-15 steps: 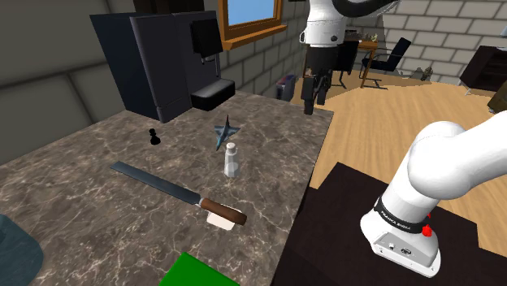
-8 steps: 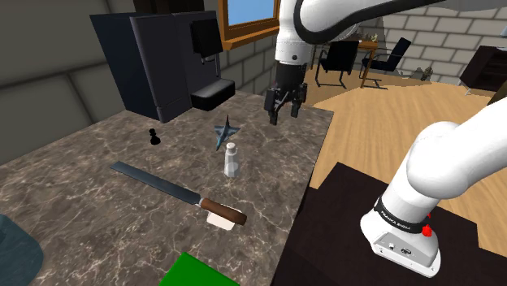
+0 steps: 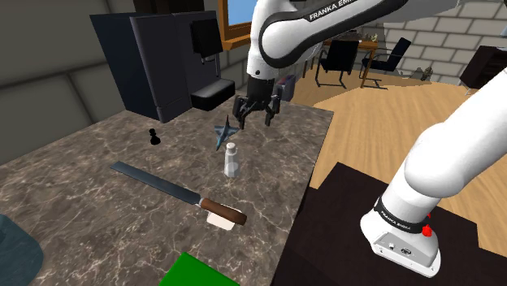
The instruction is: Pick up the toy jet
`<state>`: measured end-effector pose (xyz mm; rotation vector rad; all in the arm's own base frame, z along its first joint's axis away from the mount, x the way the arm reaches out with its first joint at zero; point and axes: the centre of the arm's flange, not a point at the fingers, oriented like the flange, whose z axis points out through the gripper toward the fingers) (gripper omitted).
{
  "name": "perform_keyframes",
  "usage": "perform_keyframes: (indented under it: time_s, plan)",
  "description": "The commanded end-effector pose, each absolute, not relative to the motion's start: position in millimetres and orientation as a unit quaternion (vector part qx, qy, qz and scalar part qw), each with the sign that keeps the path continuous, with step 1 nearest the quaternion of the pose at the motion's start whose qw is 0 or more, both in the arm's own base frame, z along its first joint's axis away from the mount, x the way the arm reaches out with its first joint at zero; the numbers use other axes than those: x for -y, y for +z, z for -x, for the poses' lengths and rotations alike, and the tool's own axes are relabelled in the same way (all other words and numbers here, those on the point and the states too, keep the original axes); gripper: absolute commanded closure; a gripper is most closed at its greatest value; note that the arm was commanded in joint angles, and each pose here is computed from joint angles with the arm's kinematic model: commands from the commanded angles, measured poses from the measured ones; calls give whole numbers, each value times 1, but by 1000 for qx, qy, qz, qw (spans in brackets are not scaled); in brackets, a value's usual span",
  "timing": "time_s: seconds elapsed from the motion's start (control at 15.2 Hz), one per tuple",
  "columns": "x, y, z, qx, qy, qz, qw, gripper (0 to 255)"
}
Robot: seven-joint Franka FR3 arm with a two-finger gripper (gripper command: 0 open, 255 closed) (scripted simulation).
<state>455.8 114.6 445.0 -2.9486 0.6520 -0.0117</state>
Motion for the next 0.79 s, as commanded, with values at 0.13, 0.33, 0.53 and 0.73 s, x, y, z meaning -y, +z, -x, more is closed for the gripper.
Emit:
perform_keyframes:
  time_s: [0.13, 0.33, 0.53, 0.73]
  plan:
    - [-123, 421, -499, -282, -20, 957, 68, 0]
    - [-124, 406, -530, -329, -32, 941, 72, 0]
    - [-122, 391, -563, -375, -43, 923, 77, 0]
    - [-120, 378, -582, -402, -50, 911, 79, 0]
